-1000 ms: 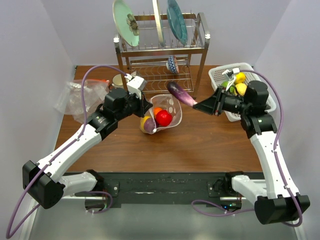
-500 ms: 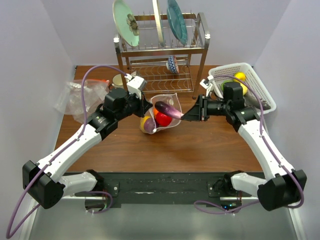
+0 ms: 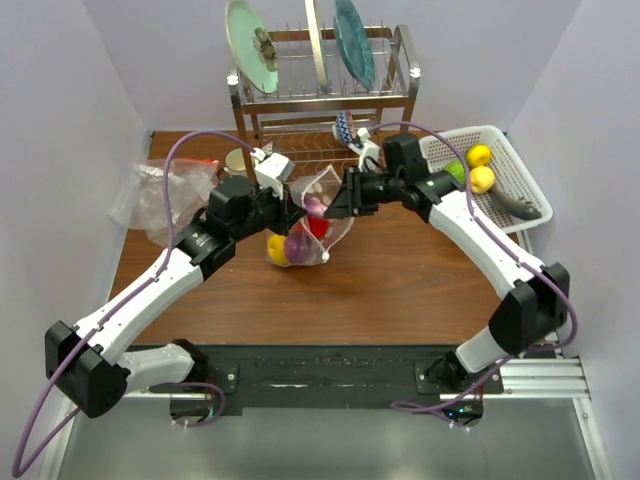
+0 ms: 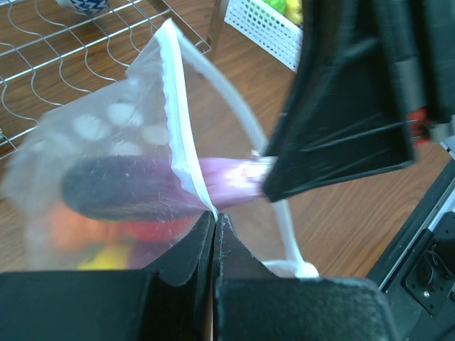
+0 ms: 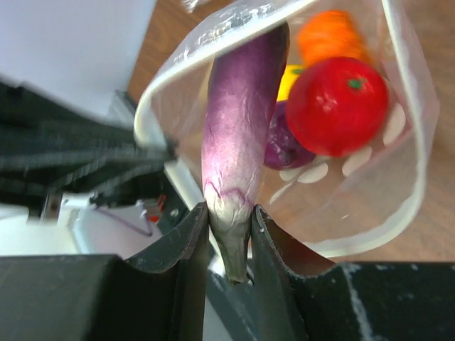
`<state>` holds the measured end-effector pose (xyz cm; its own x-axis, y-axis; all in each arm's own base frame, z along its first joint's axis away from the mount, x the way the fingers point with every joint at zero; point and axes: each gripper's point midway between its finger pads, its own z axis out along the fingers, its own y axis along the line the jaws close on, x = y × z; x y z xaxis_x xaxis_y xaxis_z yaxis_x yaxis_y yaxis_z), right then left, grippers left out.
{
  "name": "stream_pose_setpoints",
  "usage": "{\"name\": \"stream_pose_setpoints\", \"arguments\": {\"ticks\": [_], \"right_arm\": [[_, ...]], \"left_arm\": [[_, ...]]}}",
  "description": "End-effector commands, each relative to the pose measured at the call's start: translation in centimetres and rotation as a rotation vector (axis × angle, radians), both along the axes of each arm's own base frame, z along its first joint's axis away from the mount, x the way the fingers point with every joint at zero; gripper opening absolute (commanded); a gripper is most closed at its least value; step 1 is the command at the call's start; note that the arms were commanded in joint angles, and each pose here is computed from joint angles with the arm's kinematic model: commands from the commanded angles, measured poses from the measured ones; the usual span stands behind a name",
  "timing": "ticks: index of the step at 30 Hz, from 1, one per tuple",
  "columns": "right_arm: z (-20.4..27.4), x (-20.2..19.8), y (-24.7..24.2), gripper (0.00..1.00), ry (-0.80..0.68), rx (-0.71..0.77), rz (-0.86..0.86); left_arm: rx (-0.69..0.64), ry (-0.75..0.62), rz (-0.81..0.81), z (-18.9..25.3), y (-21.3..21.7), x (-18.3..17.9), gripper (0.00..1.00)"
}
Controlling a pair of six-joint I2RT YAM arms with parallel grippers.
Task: Place the food in the zip-top bag and seal the zipper
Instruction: Place the fake vegetable in the zipper food storage bag.
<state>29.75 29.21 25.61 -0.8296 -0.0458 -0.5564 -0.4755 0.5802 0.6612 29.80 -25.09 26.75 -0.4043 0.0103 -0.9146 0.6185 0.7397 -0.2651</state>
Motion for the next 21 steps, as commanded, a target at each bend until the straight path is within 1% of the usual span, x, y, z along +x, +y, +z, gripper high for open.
{"name": "stream_pose_setpoints", "arguments": {"ticks": [1, 5, 11, 15, 16, 17, 18, 21], "right_arm": [[-1.1, 1.9, 0.5, 0.29, -0.021, -0.151, -0.091], [-2.5, 2.1, 2.1, 0.30, 0.008, -0.163, -0.081], [-4.5, 2.3, 4.1, 0.30, 0.035, -0.107, -0.059], [-5.8, 2.6, 4.4, 0.37, 0.048, -0.104, -0.064], [-5.9, 2.7, 4.2, 0.41, 0.045, -0.111, -0.073], [-6.1, 2.9, 3.9, 0.47, 0.027, -0.129, -0.093], [-5.5, 2.9, 3.7, 0.61, 0.010, -0.126, -0.095], [-4.0, 2.6, 3.2, 0.70, -0.028, -0.121, -0.098]], "left_arm": [[-0.050, -0.056, -0.025, 1.9, -0.4, -0.1, 0.00], [-0.049, -0.054, -0.027, 1.7, -0.4, -0.1, 0.00], [-0.045, -0.056, -0.018, 1.8, -0.3, 0.0, 0.00], [-0.043, -0.064, -0.009, 2.0, -0.1, 0.0, 0.00], [-0.045, -0.066, -0.009, 2.0, 0.0, 0.0, 0.00], [-0.044, -0.065, -0.007, 2.0, 0.0, 0.0, 0.00], [-0.044, -0.067, -0.006, 2.0, 0.0, 0.1, 0.00], [-0.040, -0.065, -0.002, 1.9, 0.1, 0.1, 0.00]]}}
